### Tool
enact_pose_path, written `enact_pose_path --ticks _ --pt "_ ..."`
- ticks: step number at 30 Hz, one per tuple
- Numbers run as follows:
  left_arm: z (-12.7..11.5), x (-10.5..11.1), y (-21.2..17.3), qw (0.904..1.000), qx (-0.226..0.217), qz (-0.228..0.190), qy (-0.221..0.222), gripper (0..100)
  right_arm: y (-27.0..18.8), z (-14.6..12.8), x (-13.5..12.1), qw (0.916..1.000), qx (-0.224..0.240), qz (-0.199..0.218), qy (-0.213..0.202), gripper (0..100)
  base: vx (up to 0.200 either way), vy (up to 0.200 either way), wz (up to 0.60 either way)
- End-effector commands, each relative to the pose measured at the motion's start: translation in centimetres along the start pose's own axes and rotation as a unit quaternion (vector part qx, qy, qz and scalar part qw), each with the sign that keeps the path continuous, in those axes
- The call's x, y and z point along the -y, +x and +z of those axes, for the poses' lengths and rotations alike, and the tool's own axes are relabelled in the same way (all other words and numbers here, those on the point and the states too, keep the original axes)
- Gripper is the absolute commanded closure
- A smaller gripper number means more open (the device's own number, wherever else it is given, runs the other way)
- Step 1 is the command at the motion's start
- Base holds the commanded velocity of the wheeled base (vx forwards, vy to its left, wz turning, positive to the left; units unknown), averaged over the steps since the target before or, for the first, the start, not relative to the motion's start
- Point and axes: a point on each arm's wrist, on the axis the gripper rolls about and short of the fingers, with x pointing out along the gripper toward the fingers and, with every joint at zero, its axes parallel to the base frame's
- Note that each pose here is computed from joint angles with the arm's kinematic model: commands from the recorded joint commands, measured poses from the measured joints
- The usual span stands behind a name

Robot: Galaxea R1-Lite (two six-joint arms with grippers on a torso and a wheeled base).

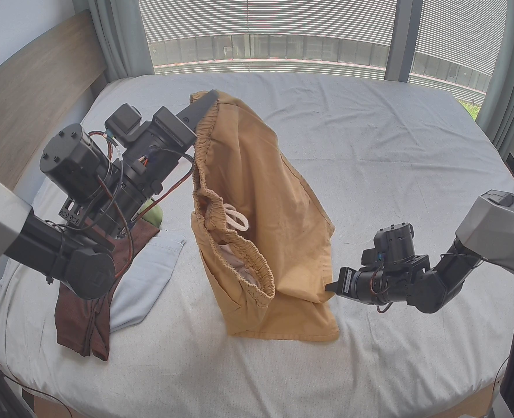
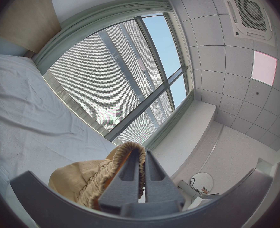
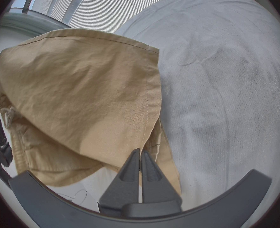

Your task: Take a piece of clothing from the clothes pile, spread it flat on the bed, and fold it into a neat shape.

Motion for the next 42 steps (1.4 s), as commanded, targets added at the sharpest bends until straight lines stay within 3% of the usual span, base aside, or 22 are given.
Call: enact_pose_path --ticks 1,7,14,15,20,25,35,42 --pt "-0.6 -2.0 -0.2 0.9997 -0.006 0.023 0.002 100 -1.2 -1.2 -0.3 0.9998 -0.015 -0.003 -0.016 100 0.0 0.0 0.0" --pt "-0.8 -2.6 -0.3 0.9997 -0.007 0.024 0.002 100 0.2 -3.0 1.0 0.9985 -0.047 -0.021 -0.018 100 0.0 0.0 0.0" --pt "-0.7 -2.4 -0.4 0.9998 -0.003 0.018 0.004 100 0.4 -3.5 1.7 0.9982 -0.042 -0.019 -0.039 100 0.0 0.0 0.0" --pt "-0.8 -2.4 -0.4 0.9998 -0.003 0.017 0.004 100 0.3 -3.2 1.7 0.9986 -0.032 -0.014 -0.039 0 0.0 0.0 0.0" --pt "-0.8 -2.2 -0.5 0.9999 -0.004 0.016 0.003 100 -0.2 -0.3 2.1 0.9979 0.053 0.014 -0.035 0 0.0 0.0 0.0" --pt "-0.9 -1.8 -0.4 0.9999 -0.005 0.011 0.002 100 0.0 4.0 2.7 0.9915 0.125 0.028 -0.024 0 0.0 0.0 0.0" --pt "-1.1 -1.7 -0.3 0.9999 -0.008 0.009 0.01 100 5.4 5.3 5.0 0.9911 0.128 0.031 -0.022 0 0.0 0.0 0.0" --pt "-1.3 -2.0 -0.5 0.9998 -0.01 0.013 0.01 100 7.7 5.6 4.9 0.9906 0.127 0.041 -0.029 0 0.0 0.0 0.0"
